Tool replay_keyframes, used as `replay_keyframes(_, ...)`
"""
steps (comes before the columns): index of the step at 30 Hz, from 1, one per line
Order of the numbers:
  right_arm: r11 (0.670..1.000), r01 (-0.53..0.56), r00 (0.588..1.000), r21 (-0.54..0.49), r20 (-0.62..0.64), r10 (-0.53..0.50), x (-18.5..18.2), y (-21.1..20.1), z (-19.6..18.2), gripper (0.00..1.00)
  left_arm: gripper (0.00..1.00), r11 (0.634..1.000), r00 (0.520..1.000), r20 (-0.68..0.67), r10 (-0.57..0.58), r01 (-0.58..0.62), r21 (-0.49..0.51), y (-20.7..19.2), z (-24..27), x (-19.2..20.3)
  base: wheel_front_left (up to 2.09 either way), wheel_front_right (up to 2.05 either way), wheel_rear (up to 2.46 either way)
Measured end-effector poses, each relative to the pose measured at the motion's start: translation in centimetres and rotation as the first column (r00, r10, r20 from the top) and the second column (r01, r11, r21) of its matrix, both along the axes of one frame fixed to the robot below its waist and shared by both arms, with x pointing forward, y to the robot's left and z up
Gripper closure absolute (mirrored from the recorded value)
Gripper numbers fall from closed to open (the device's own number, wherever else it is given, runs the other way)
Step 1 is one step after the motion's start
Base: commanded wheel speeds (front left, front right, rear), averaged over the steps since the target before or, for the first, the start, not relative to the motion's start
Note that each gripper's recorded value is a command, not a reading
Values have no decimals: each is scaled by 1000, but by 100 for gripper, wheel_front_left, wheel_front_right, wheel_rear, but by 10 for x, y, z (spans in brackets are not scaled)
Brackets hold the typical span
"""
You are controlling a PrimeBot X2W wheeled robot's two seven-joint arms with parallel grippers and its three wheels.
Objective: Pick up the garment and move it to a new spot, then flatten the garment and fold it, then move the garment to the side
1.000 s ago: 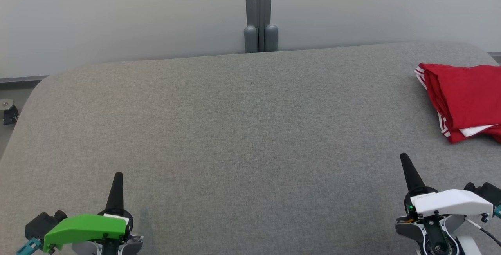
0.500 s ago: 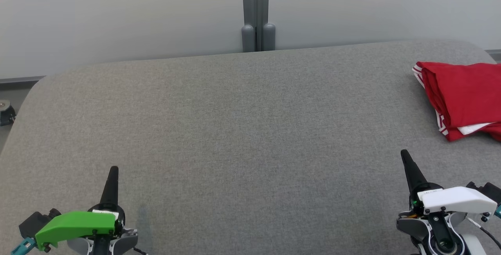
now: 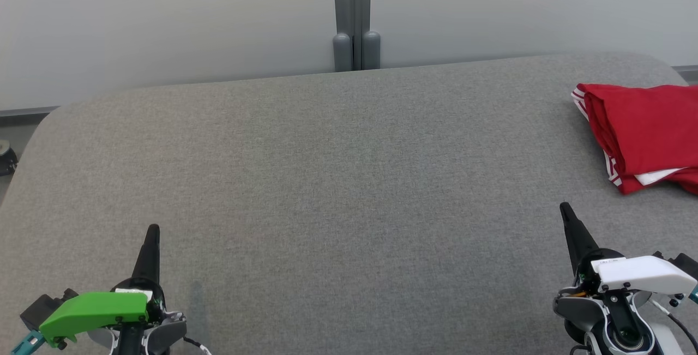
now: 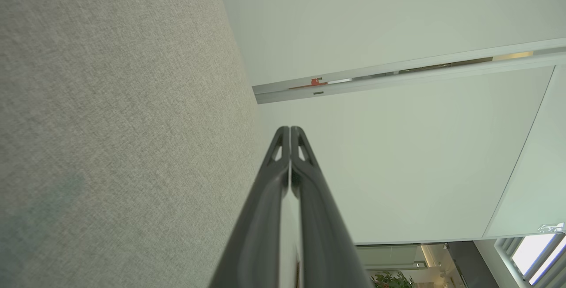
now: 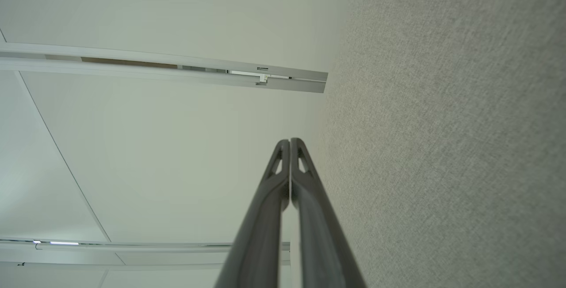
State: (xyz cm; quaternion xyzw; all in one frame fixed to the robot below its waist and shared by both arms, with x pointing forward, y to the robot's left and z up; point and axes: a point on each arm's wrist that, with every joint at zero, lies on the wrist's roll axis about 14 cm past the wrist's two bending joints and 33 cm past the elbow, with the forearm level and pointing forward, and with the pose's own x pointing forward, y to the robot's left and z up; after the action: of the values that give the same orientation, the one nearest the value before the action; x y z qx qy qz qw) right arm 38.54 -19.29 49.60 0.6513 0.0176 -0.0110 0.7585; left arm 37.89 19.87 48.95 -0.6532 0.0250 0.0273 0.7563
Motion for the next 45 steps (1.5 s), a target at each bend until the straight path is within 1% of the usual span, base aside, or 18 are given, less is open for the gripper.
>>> replay_keyframes(23,988,7,999,154,30,-11,3,-6,8,100,100,989,998,59,4,5,-147,2,14,8,0,0,0)
replay_keyframes(45,988,7,999,154,31,-12,3,-7,8,100,100,989,998,62,4,5,-147,2,14,9,0,0,0)
